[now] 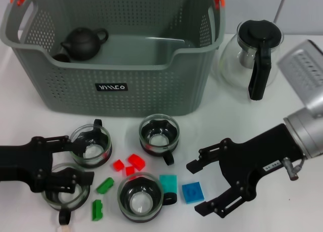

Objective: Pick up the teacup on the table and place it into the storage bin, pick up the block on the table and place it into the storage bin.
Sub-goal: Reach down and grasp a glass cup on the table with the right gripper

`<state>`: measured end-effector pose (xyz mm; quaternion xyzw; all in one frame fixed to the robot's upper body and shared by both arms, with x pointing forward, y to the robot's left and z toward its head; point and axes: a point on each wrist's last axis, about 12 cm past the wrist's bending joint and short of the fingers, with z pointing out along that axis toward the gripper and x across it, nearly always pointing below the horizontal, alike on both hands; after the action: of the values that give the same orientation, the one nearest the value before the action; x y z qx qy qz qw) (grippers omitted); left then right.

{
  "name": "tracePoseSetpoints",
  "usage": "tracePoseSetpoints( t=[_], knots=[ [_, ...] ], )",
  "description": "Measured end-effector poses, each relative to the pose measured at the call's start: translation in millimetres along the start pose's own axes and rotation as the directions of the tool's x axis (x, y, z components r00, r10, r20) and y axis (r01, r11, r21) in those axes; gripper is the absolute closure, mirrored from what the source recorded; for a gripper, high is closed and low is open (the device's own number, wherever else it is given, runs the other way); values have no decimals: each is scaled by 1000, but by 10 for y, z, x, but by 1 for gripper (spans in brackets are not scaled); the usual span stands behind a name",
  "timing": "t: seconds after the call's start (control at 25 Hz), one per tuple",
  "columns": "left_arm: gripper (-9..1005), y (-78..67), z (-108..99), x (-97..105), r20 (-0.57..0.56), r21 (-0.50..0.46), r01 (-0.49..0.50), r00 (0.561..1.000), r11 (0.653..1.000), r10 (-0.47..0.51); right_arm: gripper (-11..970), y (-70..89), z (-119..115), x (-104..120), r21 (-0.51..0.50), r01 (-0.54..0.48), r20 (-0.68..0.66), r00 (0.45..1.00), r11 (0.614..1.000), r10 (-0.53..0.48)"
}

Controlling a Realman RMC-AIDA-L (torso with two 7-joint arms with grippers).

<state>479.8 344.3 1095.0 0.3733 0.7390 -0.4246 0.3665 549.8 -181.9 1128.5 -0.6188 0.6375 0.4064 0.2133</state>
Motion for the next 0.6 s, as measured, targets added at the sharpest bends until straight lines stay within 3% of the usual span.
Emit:
tracePoseSetpoints(
  t=[0.04,0.16,0.36,0.6],
  knots=[
    [91,-1,-11,6,3,-4,3,1000,1000,-3,40,3,19,-133,-10,33,-68,997,999,-34],
    [92,-6,-53,38,13,-24,14,1000,1000,-14,41,18,53,-260,-28,74,-143,987,997,-77],
    [91,-2,-68,44,18,-33,18,1000,999,-17,42,12,204,-577,-62,136,-350,925,989,-149],
    [92,-6,-55,53,23,-34,21,1000,999,-21,44,-11,360,-843,-97,267,-430,858,959,-282]
  ],
)
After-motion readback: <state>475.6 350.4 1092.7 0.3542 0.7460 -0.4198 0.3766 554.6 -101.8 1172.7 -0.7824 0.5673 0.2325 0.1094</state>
